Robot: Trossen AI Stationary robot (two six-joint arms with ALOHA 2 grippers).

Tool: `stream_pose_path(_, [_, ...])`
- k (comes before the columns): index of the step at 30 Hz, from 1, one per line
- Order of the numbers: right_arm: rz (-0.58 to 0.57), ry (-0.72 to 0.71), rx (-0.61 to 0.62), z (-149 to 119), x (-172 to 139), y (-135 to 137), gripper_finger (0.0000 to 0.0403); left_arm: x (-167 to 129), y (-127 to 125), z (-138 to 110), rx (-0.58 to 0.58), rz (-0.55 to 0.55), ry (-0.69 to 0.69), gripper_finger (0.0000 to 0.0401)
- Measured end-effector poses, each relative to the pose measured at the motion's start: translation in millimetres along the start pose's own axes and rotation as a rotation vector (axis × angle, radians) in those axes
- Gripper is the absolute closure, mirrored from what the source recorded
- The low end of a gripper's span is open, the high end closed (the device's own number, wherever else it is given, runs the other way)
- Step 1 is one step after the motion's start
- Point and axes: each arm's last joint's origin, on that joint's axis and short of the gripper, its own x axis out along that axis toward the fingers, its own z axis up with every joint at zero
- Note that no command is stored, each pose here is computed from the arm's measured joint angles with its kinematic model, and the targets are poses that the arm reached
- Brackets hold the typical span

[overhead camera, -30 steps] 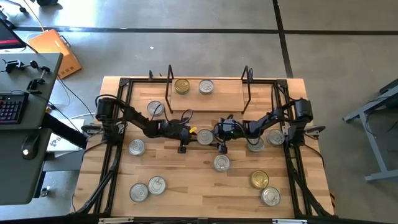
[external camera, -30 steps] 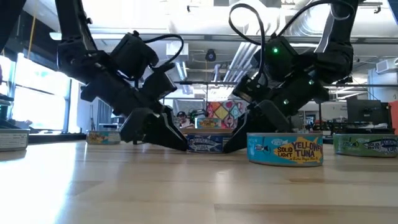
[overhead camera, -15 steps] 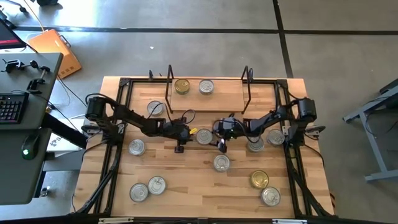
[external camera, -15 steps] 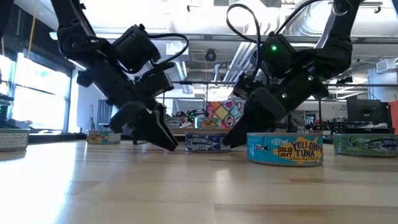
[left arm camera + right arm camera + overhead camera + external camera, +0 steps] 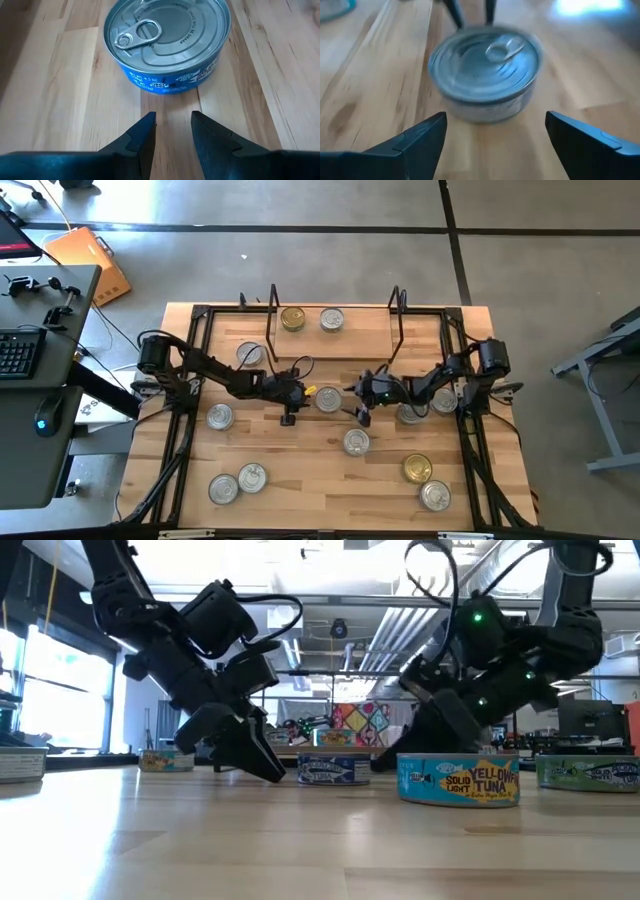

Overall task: Stack canned seafood by type on shelf
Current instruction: Put the blue tuna can on the shelf

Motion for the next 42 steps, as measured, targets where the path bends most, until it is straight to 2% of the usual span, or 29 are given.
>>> stream_pose_path(5, [0.008, 0.012, 0.065, -0.7, 1.2, -2.5, 0.007, 0.2, 0.1, 1.3, 0.024, 0.0, -0.021, 0.0284])
stream_pose_path(8, [0.041, -0.001, 0.05, 5.2, 4.3, -0.8, 0.007, 0.3, 0.9, 1.3, 0.023, 0.001, -0.022, 0.0284])
stream_pose_path(20, [-0.016, 0.155, -0.04, 31.4, 26.3, 1.9, 0.007, 0.3, 0.9, 2.2, 0.017, -0.002, -0.033, 0.0284])
stream_pose_path(35, [-0.035, 0.098, -0.117, 33.6, 32.5, 12.8, 0.007, 0.1, 0.5, 3.1, 0.021, -0.025, -0.054, 0.0285])
stream_pose_path(42, [-0.036, 0.031, -0.155, 26.0, 43.2, 12.8, 0.0069, -0.1, 0.6, 1.0, 0.02, -0.02, -0.043, 0.0317])
